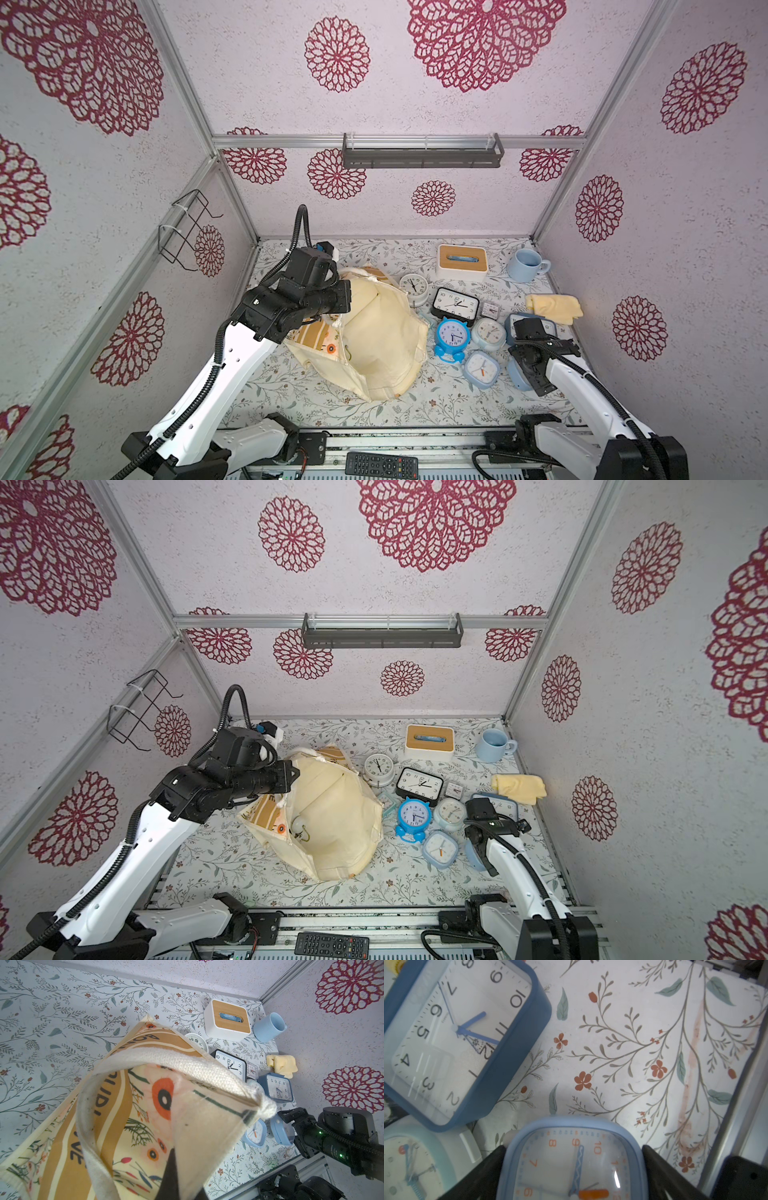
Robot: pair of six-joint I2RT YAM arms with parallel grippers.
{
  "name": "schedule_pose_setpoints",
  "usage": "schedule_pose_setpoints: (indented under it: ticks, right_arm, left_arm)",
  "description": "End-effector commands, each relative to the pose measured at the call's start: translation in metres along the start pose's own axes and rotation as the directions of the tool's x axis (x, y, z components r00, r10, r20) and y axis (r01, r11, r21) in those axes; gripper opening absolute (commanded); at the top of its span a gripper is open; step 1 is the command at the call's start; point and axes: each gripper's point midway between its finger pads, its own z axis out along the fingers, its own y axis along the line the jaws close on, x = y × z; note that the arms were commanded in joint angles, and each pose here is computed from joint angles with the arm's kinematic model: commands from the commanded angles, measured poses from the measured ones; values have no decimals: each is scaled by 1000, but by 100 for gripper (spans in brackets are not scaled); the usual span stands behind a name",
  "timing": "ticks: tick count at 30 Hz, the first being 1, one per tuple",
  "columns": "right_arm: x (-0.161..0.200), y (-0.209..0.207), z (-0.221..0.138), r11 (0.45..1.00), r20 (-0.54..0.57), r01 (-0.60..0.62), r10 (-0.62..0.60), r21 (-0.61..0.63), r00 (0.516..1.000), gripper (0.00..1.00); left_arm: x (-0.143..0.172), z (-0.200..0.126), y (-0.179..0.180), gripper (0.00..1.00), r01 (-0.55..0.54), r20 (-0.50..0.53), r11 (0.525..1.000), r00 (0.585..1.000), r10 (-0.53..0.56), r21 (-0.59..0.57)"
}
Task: Take the alarm clock out of the canvas bag
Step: Place the alarm at the center of the board.
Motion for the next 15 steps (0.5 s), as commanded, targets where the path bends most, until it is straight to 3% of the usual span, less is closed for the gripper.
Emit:
schedule_pose_setpoints:
  ticks: [1,11,15]
  right_arm:
    - [-7,7,4,998,21,-61,61,-4,998,83]
    - [-5,15,14,999,-13,-34,35,8,999,99]
    - [-12,19,8,1000,7,-13,13,-13,1000,99]
  left_arm:
    - [-37,-23,-15,0,-21,150,998,989,12,57]
    - [-41,-27,-13,0,-28,159,998,987,20,47]
    - [-38,-27,-13,0,-26,147,998,989,18,49]
